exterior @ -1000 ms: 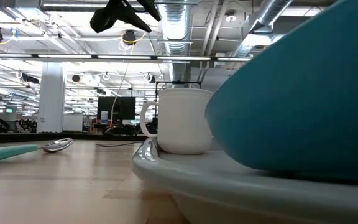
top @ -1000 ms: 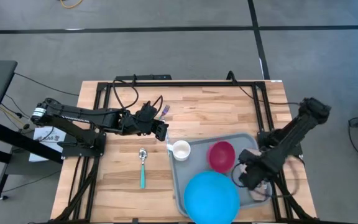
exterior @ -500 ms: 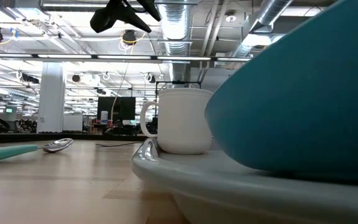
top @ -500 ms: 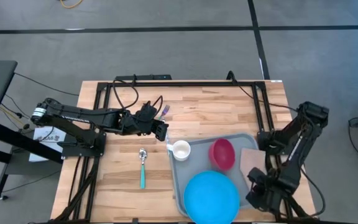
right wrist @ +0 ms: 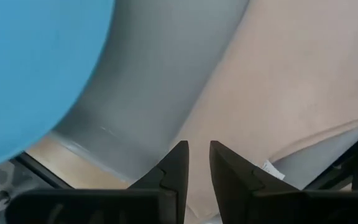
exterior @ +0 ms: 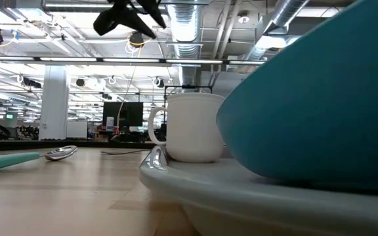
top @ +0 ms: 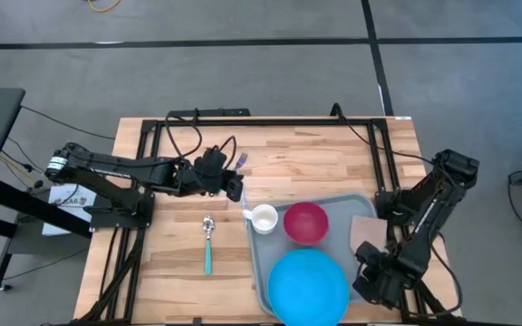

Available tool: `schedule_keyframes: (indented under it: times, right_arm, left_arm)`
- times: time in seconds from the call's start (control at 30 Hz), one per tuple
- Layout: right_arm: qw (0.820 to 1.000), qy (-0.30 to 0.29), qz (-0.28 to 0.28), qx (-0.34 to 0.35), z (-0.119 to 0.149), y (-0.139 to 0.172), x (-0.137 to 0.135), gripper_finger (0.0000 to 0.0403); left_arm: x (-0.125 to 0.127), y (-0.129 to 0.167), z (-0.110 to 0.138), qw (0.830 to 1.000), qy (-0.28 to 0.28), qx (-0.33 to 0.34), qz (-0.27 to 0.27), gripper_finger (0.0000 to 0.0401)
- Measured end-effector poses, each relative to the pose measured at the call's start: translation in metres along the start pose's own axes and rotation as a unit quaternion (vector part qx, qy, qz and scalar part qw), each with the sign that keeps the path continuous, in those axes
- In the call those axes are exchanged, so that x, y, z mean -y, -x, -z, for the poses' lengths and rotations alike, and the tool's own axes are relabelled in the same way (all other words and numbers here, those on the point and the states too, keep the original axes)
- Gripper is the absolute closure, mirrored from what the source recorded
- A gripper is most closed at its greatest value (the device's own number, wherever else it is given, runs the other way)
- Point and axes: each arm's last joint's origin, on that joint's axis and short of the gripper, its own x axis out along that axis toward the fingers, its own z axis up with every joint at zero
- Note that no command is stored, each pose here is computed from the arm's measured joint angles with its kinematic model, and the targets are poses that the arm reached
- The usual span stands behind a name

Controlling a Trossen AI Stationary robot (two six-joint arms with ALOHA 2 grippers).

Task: Set up tray
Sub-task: Adjust the blue plate on the tray

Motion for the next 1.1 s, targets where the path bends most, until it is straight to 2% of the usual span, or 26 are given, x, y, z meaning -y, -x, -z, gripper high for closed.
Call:
schedule_keyframes:
  times: [0.1,0.2,0.33,0.43,0.57,0.7,0.87,1.1]
  right_arm:
    - [1.000,-0.016,-0.008,-0.001,-0.005,0.000,-0.003,0.0345]
    - [0.999,-0.008,-0.046,-0.008,-0.007,0.000,-0.011,0.0345]
    - [0.994,0.029,-0.107,-0.003,-0.006,0.001,-0.024,0.0345]
    - [0.990,0.044,-0.131,0.000,-0.006,0.001,-0.028,0.0345]
    - [0.993,0.014,-0.114,-0.001,-0.013,0.002,-0.025,0.0345]
    - [0.995,-0.057,-0.085,0.004,-0.025,0.000,-0.022,0.0345]
    - [0.991,-0.093,-0.095,0.006,-0.040,0.000,-0.025,0.0345]
    - [0.989,-0.131,-0.072,0.013,-0.060,-0.009,-0.027,0.0345]
  left_arm:
    - [-0.004,0.000,0.004,1.000,-0.012,-0.022,-0.017,0.0274]
    - [-0.008,0.001,0.007,0.998,-0.023,-0.050,-0.028,0.0274]
    - [-0.008,-0.002,0.006,0.995,0.025,-0.096,0.003,0.0274]
    - [-0.006,-0.002,0.005,0.992,0.062,-0.108,0.018,0.0274]
    - [-0.003,-0.001,0.005,0.992,0.036,-0.115,0.039,0.0274]
    - [0.009,-0.003,-0.001,0.989,0.036,-0.096,0.107,0.0274]
    - [0.027,-0.010,-0.001,0.982,0.013,-0.068,0.174,0.0274]
    - [0.033,-0.029,0.013,0.979,-0.005,-0.101,0.177,0.0274]
